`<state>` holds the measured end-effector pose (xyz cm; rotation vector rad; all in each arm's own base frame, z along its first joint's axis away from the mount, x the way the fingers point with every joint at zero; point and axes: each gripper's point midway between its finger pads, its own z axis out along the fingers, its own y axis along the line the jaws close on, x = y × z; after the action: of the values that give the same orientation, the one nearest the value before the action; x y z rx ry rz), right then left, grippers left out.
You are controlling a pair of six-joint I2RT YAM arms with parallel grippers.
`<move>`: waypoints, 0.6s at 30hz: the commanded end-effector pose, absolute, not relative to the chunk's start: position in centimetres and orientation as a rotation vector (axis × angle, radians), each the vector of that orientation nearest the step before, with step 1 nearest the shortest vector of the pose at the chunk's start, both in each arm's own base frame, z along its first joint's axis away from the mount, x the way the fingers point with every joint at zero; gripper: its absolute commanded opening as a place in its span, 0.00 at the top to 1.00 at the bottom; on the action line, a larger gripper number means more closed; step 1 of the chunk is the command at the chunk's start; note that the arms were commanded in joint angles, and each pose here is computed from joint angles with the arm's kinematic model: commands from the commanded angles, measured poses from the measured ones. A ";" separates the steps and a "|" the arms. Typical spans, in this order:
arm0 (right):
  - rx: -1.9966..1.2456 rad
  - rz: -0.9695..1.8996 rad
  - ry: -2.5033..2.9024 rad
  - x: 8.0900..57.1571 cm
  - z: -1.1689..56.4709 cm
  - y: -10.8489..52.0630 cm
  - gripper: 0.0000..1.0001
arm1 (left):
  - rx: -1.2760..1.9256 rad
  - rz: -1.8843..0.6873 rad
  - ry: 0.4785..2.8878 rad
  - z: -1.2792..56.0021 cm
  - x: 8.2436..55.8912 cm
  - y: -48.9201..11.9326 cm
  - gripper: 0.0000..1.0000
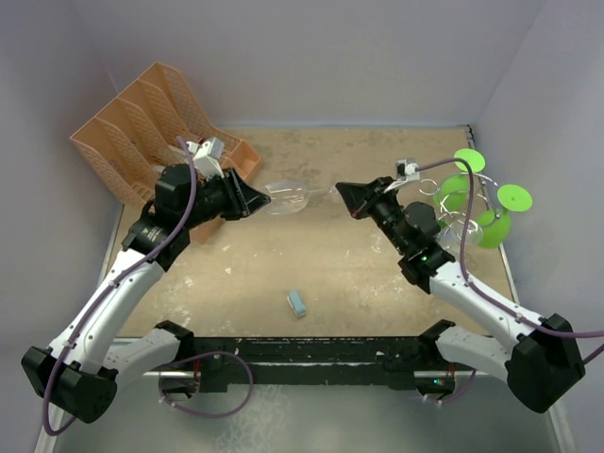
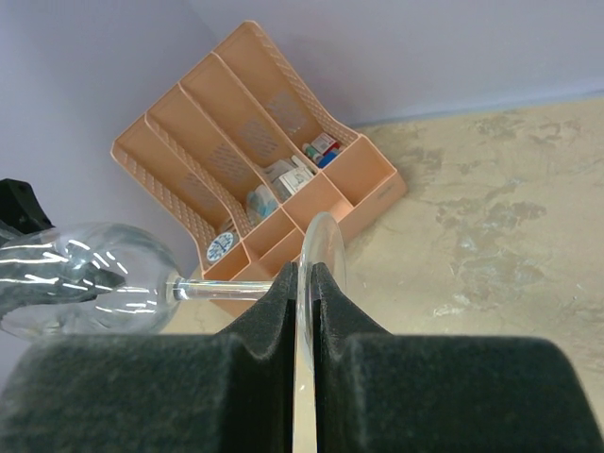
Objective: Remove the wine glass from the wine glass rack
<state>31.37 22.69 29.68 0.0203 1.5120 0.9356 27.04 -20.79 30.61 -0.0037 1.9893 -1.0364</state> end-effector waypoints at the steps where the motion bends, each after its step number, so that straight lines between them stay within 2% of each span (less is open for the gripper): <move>1: 0.044 1.024 1.358 31.3 34.3 23.1 1.00 | 0.027 -0.966 1.954 32.1 27.8 -20.7 0.73; 8: 0.040 1.027 1.364 31.7 34.0 23.5 1.00 | 0.042 -0.941 1.975 31.9 28.0 -21.4 0.77; 14: 0.049 1.022 1.376 31.9 33.7 23.4 1.00 | 0.039 -0.899 1.998 31.4 28.3 -21.5 0.91; 16: 0.052 1.020 1.383 31.9 33.5 23.4 1.00 | 0.029 -0.882 2.006 31.4 28.4 -21.4 0.99; 18: 0.055 1.016 1.399 32.1 33.1 23.5 1.00 | 0.005 -0.853 2.013 31.4 28.5 -20.9 1.00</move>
<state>32.42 23.29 27.95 0.0368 1.5520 0.9329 27.81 -21.77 30.02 0.0150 2.0459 -0.9362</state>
